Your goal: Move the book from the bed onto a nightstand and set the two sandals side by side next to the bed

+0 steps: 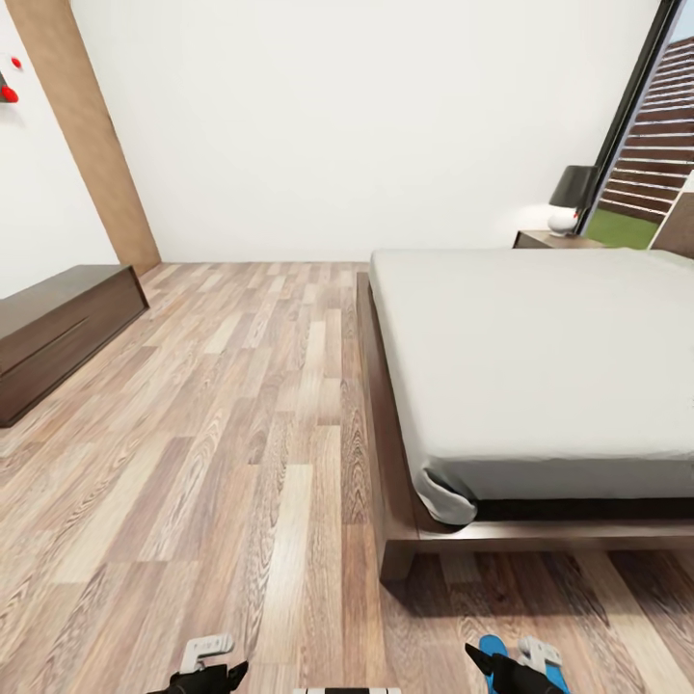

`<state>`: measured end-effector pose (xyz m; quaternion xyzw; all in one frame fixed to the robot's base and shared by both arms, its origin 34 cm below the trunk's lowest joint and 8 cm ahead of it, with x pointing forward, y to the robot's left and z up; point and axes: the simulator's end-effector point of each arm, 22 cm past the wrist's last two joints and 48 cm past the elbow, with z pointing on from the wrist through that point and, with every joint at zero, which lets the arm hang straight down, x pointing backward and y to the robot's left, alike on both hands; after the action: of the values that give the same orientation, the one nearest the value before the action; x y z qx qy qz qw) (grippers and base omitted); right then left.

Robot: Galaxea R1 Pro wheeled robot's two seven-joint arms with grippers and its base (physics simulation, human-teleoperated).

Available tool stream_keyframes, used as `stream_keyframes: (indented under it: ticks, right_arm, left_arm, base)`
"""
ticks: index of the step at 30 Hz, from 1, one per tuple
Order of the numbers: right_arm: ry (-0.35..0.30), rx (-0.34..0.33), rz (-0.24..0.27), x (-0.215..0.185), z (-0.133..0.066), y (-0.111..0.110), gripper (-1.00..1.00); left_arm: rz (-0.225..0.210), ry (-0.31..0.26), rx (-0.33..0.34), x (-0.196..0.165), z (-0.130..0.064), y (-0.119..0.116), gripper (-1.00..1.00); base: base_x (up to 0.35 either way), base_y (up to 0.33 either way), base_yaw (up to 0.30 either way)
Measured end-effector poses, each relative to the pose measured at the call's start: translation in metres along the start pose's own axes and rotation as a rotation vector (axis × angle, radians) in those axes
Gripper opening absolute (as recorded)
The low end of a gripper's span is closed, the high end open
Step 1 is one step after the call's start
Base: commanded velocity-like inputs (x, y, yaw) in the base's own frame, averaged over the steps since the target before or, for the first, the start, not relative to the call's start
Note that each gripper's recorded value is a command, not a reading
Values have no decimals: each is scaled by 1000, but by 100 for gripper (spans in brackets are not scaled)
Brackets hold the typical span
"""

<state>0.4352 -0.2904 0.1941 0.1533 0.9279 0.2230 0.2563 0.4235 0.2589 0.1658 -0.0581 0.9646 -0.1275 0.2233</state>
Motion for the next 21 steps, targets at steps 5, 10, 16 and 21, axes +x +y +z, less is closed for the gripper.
stream_keyframes:
  ticks: [5, 10, 16, 21]
  right_arm:
    - [16, 48, 14, 10, -3, -7, 100]
    - [21, 170, 13, 14, -6, -26, 100]
    - [5, 195, 7, 8, -8, -25, 100]
    - [-11, 190, 3, 1, -10, -20, 100]
  left_arm:
    - [5, -12, 2, -6, -3, -3, 100]
    - [3, -13, 13, -5, -6, -11, 100]
    - [6, -32, 17, -14, -10, -15, 100]
    - [8, -52, 21, -22, -14, -17, 100]
  base:
    - [0, 0, 0]
    - [0, 0, 0]
    - [0, 0, 0]
    - [0, 0, 0]
